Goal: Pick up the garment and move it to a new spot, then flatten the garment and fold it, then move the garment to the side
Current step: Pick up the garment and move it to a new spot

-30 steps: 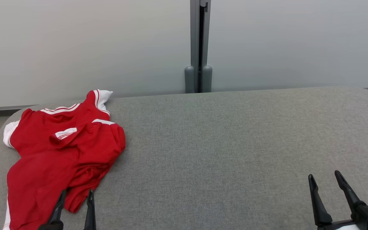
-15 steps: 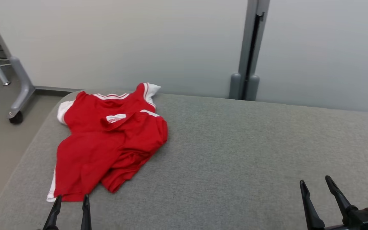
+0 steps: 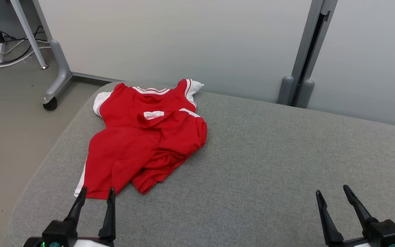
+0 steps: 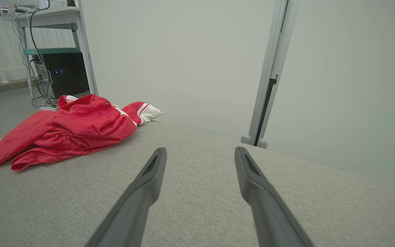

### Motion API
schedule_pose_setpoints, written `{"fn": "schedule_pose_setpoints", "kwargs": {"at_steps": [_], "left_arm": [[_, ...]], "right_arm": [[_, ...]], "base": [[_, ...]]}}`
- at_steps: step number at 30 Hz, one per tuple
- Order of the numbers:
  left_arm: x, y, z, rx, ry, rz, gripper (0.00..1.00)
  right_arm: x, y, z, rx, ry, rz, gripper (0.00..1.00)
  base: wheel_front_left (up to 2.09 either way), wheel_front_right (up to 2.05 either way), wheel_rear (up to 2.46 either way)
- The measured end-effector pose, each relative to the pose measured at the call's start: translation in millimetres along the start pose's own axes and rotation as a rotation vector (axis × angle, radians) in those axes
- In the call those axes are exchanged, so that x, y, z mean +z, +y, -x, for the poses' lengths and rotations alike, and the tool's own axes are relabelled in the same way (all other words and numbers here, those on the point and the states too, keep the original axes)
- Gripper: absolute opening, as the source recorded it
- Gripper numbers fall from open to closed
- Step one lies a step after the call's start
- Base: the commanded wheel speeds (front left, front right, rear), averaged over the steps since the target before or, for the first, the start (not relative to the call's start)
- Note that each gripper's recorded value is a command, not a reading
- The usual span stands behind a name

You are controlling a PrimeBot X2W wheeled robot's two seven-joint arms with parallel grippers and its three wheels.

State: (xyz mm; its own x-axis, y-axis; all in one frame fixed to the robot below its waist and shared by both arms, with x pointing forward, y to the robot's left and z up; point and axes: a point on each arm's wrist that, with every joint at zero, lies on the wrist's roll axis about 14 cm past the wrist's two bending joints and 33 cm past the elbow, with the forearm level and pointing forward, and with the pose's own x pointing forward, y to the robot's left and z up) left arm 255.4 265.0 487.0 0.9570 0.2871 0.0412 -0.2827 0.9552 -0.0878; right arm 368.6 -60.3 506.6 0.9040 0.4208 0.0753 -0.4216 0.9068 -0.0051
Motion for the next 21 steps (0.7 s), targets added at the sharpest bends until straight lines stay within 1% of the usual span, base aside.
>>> {"fn": "schedule_pose_setpoints", "kwargs": {"at_steps": [2, 5, 7, 9, 12, 14, 16, 19, 20, 21], "left_arm": [[-1, -15, -18, -0.054, 0.02, 0.027, 1.0], [15, -46, -60, -0.152, 0.02, 0.053, 1.0], [28, -73, -94, -0.235, 0.027, 0.035, 1.0], [32, -102, -125, -0.317, 0.06, 0.024, 1.0], [15, -131, -163, -0.396, 0.172, -0.002, 1.0], [-8, -136, -183, -0.407, 0.271, -0.017, 1.0], [-36, -132, -198, -0.388, 0.386, -0.034, 1.0], [-86, -120, -203, -0.365, 0.594, -0.097, 1.0], [-109, -118, -201, -0.362, 0.686, -0.124, 1.0], [-114, -118, -202, -0.365, 0.7, -0.139, 0.93]], "right_arm": [[-5, -2, -3, -0.001, 0.012, 0.005, 1.0], [-3, -3, -20, 0.011, -0.004, 0.029, 1.0], [-2, -6, -36, 0.018, -0.019, 0.036, 1.0], [-10, -11, -51, 0.039, -0.01, 0.055, 1.0], [-29, -19, -69, 0.056, 0.016, 0.059, 1.0], [-43, -23, -79, 0.064, 0.036, 0.049, 1.0], [-59, -25, -85, 0.065, 0.061, 0.032, 1.0], [-78, -30, -87, 0.053, 0.097, 0.01, 1.0], [-84, -34, -86, 0.035, 0.109, -0.004, 1.0], [-85, -37, -84, 0.025, 0.113, -0.007, 1.0]], "base": [[0.0, 0.0, 0.0], [0.0, 0.0, 0.0], [0.0, 0.0, 0.0], [0.0, 0.0, 0.0], [0.0, 0.0, 0.0], [0.0, 0.0, 0.0], [0.0, 0.0, 0.0], [0.0, 0.0, 0.0], [0.0, 0.0, 0.0], [0.0, 0.0, 0.0]]}}
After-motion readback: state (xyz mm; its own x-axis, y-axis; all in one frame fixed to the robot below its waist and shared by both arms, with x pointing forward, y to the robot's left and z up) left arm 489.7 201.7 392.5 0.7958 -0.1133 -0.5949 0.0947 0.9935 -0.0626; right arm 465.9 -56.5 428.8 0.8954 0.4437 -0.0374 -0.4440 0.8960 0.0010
